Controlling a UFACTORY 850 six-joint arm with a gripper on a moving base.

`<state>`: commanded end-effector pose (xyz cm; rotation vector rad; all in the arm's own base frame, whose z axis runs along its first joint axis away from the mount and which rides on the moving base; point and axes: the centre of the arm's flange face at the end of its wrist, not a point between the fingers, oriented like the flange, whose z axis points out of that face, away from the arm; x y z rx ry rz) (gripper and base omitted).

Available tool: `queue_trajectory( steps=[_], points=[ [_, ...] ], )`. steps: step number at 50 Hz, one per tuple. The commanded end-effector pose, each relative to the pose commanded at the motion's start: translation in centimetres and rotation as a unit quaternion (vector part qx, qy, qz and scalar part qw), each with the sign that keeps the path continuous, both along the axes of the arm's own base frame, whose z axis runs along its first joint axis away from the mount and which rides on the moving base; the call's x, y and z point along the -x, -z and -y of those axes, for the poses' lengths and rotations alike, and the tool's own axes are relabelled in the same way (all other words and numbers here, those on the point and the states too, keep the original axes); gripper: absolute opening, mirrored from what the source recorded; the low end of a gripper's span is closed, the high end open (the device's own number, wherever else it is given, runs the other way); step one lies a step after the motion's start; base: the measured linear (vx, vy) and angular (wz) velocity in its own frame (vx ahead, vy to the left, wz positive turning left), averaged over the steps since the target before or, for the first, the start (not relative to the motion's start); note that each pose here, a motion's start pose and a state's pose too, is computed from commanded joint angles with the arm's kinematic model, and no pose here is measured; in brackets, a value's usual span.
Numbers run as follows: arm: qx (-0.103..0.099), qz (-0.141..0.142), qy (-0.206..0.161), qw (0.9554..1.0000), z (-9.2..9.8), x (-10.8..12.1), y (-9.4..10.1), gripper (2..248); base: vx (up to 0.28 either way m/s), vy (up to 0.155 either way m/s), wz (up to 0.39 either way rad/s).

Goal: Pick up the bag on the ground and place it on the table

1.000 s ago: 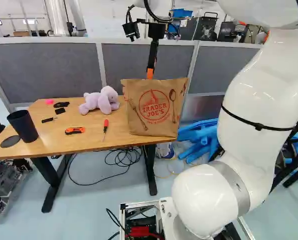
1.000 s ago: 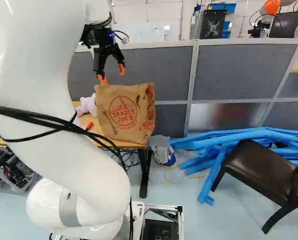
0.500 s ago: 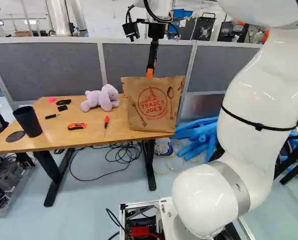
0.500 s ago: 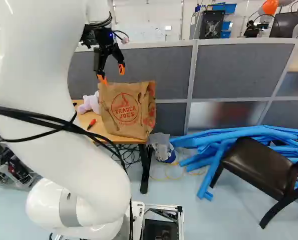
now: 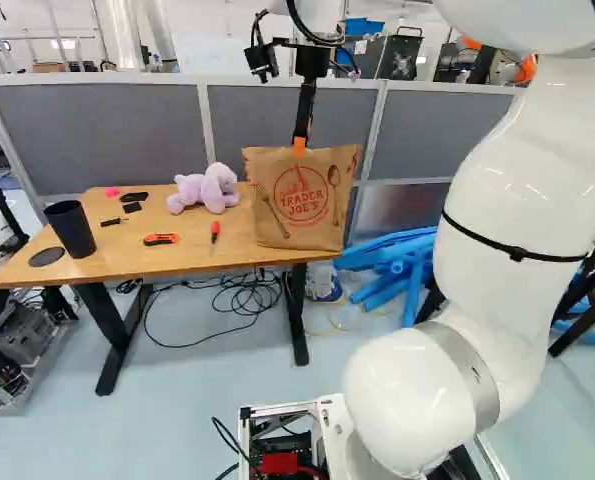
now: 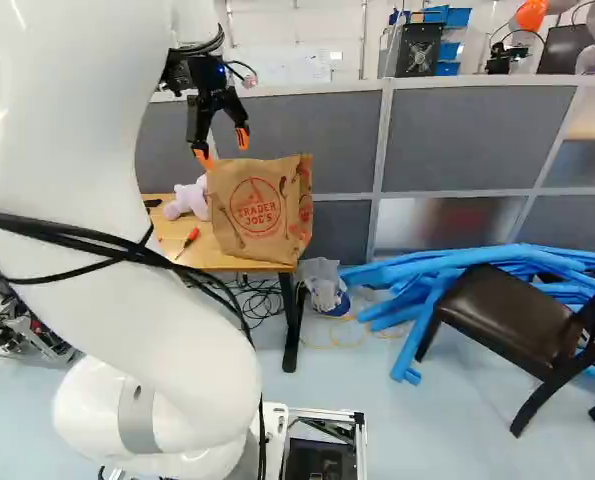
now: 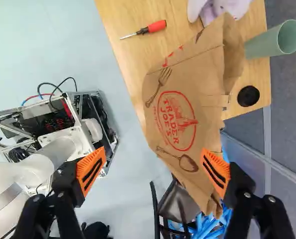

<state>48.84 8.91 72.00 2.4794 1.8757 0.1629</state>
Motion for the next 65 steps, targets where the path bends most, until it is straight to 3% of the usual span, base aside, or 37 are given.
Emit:
queue_trajectory(
  steps=[65],
  points=[
    [0.000, 0.000, 0.000, 1.0000, 0.00, 0.00, 0.00, 247, -0.141, -0.003, 0.005]
  ],
)
